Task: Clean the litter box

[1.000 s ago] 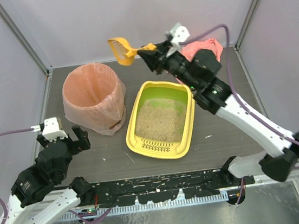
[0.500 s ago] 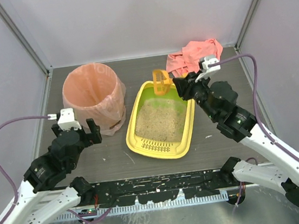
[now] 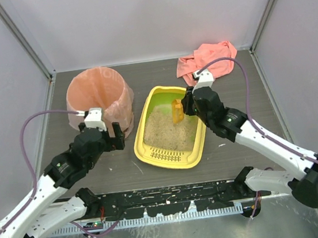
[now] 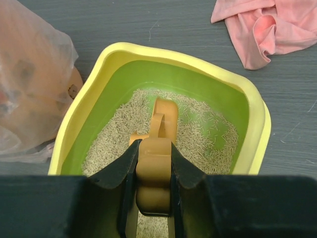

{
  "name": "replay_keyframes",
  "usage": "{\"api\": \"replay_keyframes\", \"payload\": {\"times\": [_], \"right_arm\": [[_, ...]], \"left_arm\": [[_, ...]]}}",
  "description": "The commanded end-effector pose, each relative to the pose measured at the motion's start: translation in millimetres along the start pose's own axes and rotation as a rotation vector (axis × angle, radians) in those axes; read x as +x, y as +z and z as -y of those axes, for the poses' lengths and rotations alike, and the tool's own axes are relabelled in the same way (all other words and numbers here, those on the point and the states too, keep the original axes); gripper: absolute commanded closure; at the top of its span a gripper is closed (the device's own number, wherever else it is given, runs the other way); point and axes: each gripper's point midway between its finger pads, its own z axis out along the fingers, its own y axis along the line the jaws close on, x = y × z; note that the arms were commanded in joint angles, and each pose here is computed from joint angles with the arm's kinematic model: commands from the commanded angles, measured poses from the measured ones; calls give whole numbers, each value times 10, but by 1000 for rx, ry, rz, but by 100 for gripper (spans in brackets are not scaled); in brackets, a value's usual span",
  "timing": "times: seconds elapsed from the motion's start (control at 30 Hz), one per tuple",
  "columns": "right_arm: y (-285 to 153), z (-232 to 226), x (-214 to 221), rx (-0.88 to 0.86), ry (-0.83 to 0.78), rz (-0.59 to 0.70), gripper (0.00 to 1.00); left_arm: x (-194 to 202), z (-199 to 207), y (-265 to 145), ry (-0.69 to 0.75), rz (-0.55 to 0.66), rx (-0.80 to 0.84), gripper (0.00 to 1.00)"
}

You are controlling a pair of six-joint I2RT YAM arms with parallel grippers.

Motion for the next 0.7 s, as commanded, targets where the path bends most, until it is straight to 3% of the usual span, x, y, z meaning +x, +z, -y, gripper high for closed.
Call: {"api": "replay_keyframes", "payload": {"times": [0.0, 0.33, 0.67], "right_arm": [[323, -164, -311, -17, 59, 94, 99], [1092, -137, -204, -91, 137, -9, 100], [1205, -342, 179, -205, 147, -210, 100]], "left_arm": [[-118, 474, 219, -24, 22, 166, 11], [97, 802, 691, 34, -53, 206, 23], [437, 886, 946, 70, -131, 218, 40]]}}
